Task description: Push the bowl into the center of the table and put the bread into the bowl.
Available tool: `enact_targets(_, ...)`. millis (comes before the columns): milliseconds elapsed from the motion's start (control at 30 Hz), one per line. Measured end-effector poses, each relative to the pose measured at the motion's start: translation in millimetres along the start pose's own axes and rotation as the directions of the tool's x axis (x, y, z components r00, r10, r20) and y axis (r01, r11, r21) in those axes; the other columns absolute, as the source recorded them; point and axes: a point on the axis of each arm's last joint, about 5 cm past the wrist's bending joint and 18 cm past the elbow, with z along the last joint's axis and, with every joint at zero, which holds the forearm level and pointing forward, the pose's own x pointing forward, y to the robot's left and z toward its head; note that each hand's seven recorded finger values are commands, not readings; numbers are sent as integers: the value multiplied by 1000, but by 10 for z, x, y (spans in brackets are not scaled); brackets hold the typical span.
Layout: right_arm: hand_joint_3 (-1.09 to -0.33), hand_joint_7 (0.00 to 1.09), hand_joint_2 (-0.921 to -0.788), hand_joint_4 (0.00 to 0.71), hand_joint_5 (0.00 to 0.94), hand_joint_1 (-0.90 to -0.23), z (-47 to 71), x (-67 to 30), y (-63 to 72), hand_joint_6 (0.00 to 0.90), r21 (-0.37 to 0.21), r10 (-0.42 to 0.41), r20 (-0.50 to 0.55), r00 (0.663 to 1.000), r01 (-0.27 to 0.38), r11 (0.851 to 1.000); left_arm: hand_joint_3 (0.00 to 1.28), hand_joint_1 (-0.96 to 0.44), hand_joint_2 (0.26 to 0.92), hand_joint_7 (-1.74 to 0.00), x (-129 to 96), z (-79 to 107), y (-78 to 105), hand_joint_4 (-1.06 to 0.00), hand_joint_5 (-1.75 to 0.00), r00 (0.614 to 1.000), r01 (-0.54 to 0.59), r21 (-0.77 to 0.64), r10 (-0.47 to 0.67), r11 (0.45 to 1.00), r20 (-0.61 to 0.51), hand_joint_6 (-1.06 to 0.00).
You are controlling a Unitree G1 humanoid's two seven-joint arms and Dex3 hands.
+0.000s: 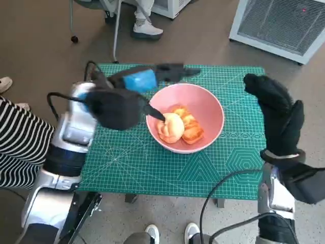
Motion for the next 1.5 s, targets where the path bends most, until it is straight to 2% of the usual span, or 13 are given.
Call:
enact_targets(100,-740,582,-921,215,5,-803,50,38,-21,66,-16,-7,14,1000,7,1000,45,-420,879,-33,-84,-84,-66,-147,-22,986,-116,-118,129,986,109,-267)
enact_targets(167,-742,582,-921,213,4,-800,80,70,-22,67,-21,-14,23,1000,14,1000,69,-454,899,-39,-123,-129,-135,-164,-24,963,-185,-195,218,963,160,-280)
enact_targets(267,-744,581,-921,211,3,-797,126,128,-11,69,-26,-20,39,999,21,999,125,-497,914,-45,-152,-186,-265,-177,-25,923,-255,-308,325,917,206,-290)
enact_targets(367,-743,579,-921,213,3,-797,178,195,4,72,-41,-23,59,998,25,999,216,-548,919,-47,-145,-219,-393,-180,-22,896,-279,-401,387,873,218,-285)
enact_targets(533,-744,579,-921,216,5,-803,241,286,21,79,-48,-35,91,995,40,998,297,-608,921,-45,-111,-215,-513,-183,-19,880,-288,-458,422,841,220,-260)
enact_targets(767,-753,572,-921,219,5,-816,291,374,45,77,-70,-43,112,993,51,996,358,-655,921,-49,-74,-153,-562,-166,-10,844,-333,-479,483,812,232,-219)
enact_targets(833,-754,571,-921,217,3,-818,298,395,55,75,-71,-40,114,993,49,996,368,-659,921,-299,-67,-134,-579,-161,-13,832,-342,-494,502,799,236,-91)
enact_targets(933,-753,572,-921,216,3,-824,305,414,65,77,-69,-36,114,993,44,997,375,-659,921,-428,-54,-104,-607,-155,-14,816,-352,-515,526,781,240,-29)
enact_targets(1233,-742,582,-921,207,0,-831,304,430,72,87,-64,-24,96,995,30,997,379,-646,921,-511,-60,-85,-643,-150,-14,789,-370,-558,569,742,233,0)
enact_targets(1500,-738,583,-921,203,0,-830,312,435,66,88,-68,-6,91,996,13,998,380,-634,921,-525,-70,-94,-644,-141,-11,783,-373,-571,578,731,229,1)
